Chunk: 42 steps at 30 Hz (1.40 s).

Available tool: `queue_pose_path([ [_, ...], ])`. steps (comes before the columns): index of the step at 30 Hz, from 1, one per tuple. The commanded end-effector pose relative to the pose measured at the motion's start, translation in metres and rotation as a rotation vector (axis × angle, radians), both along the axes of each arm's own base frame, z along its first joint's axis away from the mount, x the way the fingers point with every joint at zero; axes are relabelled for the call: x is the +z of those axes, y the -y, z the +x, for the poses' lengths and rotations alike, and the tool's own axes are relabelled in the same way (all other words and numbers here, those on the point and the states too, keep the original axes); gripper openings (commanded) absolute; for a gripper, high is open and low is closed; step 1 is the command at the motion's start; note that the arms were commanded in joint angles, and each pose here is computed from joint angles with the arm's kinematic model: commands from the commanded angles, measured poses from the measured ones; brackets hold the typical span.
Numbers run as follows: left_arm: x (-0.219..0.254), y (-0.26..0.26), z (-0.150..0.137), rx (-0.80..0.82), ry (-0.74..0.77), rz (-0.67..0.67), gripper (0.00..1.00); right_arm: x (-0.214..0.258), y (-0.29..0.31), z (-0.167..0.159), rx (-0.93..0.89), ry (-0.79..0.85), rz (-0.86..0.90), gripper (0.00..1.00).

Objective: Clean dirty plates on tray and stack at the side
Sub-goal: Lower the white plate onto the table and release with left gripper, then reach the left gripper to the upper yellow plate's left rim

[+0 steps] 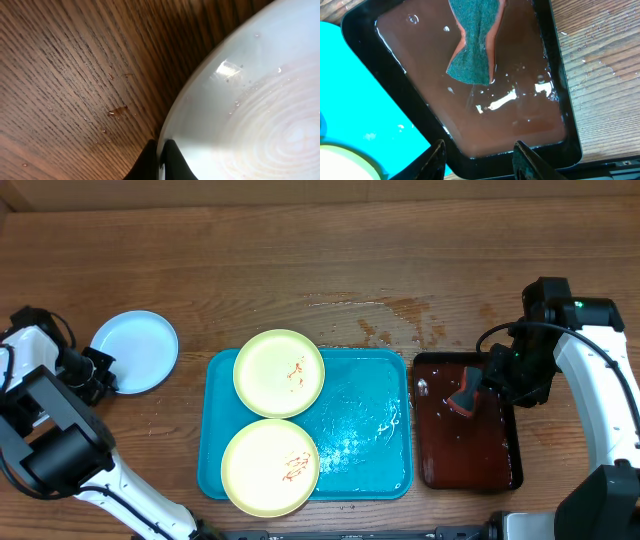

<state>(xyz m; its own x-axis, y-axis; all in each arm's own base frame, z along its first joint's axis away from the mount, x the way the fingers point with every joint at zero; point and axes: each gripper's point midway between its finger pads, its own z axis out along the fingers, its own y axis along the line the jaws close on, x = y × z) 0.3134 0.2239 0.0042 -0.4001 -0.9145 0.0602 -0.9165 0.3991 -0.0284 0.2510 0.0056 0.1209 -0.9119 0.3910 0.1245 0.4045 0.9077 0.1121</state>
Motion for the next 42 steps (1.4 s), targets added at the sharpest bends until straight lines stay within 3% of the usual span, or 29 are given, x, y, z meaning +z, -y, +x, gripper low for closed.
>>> queue_pose_path([
  [1,-0.008,0.005,-0.012,-0.041,-0.071,0.016,0.13,0.002,-0.002,-0.001,0.009,0.008,0.008,0.49],
  [3,-0.008,0.006,-0.012,-0.040,-0.068,0.009,0.58,0.002,-0.002,0.000,0.009,0.008,0.008,0.54],
  [4,-0.008,0.007,-0.012,-0.039,-0.064,0.005,0.68,0.002,-0.002,0.000,0.009,0.008,0.008,0.56],
  [7,-0.003,0.005,-0.008,-0.040,-0.047,0.009,0.80,0.002,-0.002,-0.001,0.009,0.008,0.008,0.61],
  [13,0.035,-0.002,0.001,-0.026,0.026,0.064,0.86,0.002,-0.002,-0.001,0.009,0.007,0.009,0.64],
  [25,0.196,0.013,0.007,-0.056,0.369,0.287,0.84,0.001,-0.001,0.007,-0.035,0.030,0.003,0.70],
  [30,0.241,0.070,0.023,-0.361,0.549,0.276,0.84,-0.010,0.000,0.016,-0.059,0.070,0.000,0.68],
  [33,0.247,0.118,0.038,-0.628,0.617,0.226,0.86,-0.035,0.000,0.018,-0.104,0.084,-0.002,0.61],
  [37,0.241,0.159,0.049,-0.818,0.633,0.180,0.82,-0.062,-0.013,0.012,-0.113,0.085,0.072,0.58],
  [42,0.227,0.198,0.058,-1.001,0.615,0.151,0.85,-0.068,-0.018,0.009,-0.113,0.081,0.100,0.59],
])
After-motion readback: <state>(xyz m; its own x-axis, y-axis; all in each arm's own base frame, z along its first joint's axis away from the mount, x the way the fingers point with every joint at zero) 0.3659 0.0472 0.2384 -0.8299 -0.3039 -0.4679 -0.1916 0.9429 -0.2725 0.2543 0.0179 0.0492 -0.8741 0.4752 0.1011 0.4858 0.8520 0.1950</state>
